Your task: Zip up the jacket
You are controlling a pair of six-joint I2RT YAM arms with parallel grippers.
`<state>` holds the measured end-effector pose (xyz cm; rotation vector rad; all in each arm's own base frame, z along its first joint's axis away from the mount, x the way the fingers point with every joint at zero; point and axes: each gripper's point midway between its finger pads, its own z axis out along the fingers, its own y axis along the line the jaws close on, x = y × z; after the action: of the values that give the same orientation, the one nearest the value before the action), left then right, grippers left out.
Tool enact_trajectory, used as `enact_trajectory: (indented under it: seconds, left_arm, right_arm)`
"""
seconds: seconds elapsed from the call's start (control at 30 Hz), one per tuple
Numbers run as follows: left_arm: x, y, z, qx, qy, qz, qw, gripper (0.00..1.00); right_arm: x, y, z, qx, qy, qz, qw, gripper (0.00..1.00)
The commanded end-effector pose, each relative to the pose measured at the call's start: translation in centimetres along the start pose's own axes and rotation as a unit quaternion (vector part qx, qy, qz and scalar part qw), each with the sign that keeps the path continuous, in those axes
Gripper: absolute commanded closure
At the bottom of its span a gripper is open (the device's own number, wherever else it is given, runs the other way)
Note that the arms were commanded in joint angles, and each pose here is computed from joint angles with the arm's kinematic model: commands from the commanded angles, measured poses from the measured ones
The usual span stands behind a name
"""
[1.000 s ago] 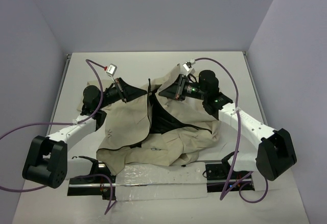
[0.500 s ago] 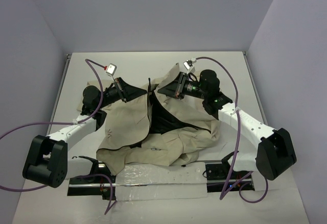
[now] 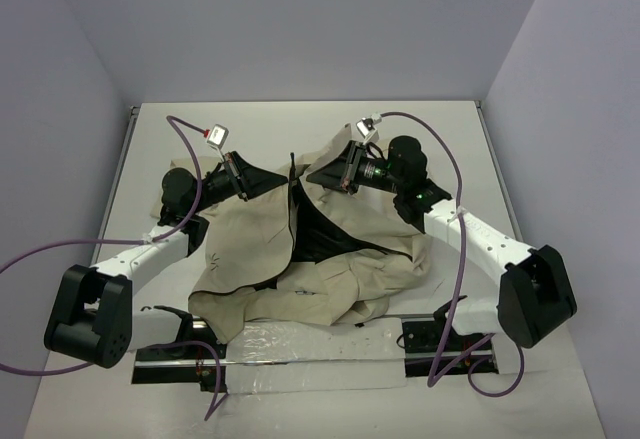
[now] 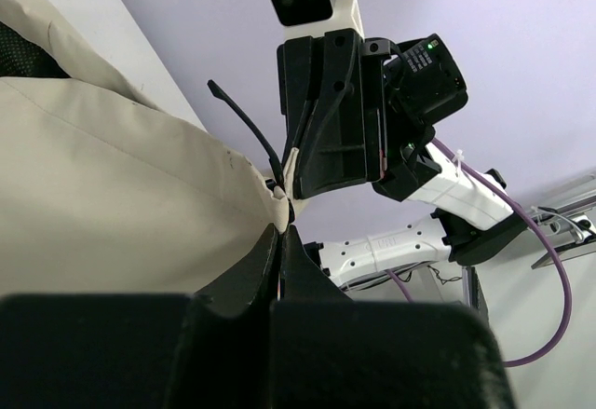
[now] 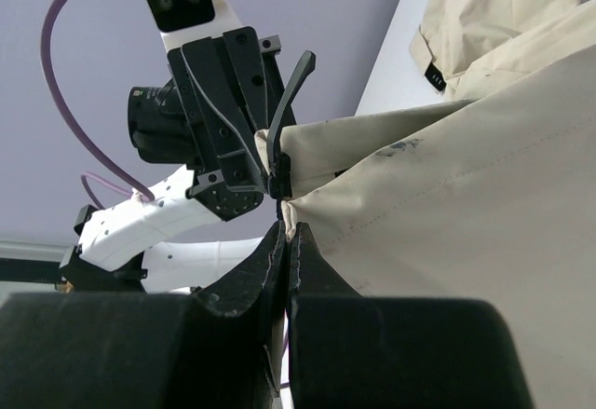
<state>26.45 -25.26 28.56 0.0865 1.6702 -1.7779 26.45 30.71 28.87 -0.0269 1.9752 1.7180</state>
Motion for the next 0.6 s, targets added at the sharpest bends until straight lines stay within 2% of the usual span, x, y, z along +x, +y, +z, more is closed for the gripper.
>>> enact_trajectory:
  seconds: [0.0, 0.57]
  left_arm:
    - [-0.64, -2.00, 0.00, 0.034, -0.008, 0.037, 0.999, 1.00]
    - [-0.56, -2.02, -0.08, 0.033, -0.007, 0.038, 0.999, 1.00]
  right_arm:
    - [-0.62, 2.31, 0.22, -0.040, -0.004, -0.023, 0.999, 1.00]
    - [-0.46, 3.02, 0.53, -0.055, 0.005, -0.026, 0.998, 1.00]
